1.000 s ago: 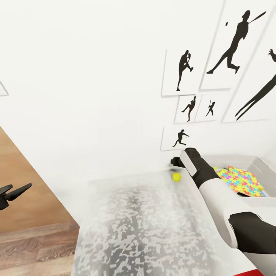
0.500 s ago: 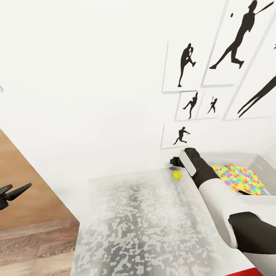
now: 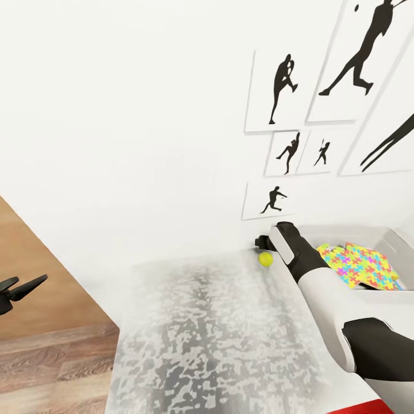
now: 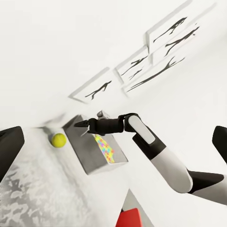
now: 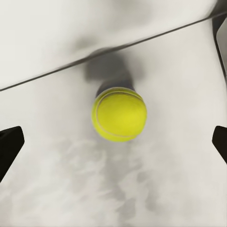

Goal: Put all the toys in the child's room - the three board games (two on the bed and one on the table), the two jigsaw puzzles on the table, and the tennis ball on the table - inside the toy box on the table in the child's room.

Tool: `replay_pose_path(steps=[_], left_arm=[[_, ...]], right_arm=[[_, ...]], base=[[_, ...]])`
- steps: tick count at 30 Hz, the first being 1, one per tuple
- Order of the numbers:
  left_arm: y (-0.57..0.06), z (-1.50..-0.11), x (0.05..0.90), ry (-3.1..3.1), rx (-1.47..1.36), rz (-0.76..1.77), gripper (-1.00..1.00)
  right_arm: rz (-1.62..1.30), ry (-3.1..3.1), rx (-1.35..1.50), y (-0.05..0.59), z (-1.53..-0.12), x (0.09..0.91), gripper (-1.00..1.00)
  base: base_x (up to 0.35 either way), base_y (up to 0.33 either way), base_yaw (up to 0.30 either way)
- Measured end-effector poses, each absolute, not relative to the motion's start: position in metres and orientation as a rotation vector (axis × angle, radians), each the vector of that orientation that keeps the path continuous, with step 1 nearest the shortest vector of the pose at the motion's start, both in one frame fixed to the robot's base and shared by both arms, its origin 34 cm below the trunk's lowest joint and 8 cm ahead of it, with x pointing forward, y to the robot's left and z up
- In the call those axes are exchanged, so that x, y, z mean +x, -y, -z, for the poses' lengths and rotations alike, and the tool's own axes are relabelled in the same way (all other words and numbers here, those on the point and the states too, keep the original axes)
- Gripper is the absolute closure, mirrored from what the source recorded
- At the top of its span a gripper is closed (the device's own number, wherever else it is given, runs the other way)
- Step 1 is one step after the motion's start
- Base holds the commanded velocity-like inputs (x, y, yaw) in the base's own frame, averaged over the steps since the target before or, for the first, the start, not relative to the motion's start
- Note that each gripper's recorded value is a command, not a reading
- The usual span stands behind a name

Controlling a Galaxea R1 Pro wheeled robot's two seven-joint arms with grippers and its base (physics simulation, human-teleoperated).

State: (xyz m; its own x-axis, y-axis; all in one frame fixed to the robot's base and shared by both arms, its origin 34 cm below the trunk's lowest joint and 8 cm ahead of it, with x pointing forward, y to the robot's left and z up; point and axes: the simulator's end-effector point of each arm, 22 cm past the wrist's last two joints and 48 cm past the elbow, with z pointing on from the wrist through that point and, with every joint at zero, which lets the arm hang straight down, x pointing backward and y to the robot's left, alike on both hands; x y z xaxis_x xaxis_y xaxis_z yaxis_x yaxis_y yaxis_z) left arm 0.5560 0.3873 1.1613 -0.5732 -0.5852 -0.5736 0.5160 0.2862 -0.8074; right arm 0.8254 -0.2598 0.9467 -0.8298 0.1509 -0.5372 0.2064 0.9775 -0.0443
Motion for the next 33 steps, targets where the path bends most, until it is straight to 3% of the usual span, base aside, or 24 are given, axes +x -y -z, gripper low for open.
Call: replay_pose_path(steps=[33], left_arm=[[-0.387, -1.136, 0.564, -1.659, -0.104, 1.474, -1.00]], right_arm=[[0.141, -2.516, 0.294, 0.264, -0.920, 0.839, -1.00]], base=[[0.000, 0.000, 0.000]])
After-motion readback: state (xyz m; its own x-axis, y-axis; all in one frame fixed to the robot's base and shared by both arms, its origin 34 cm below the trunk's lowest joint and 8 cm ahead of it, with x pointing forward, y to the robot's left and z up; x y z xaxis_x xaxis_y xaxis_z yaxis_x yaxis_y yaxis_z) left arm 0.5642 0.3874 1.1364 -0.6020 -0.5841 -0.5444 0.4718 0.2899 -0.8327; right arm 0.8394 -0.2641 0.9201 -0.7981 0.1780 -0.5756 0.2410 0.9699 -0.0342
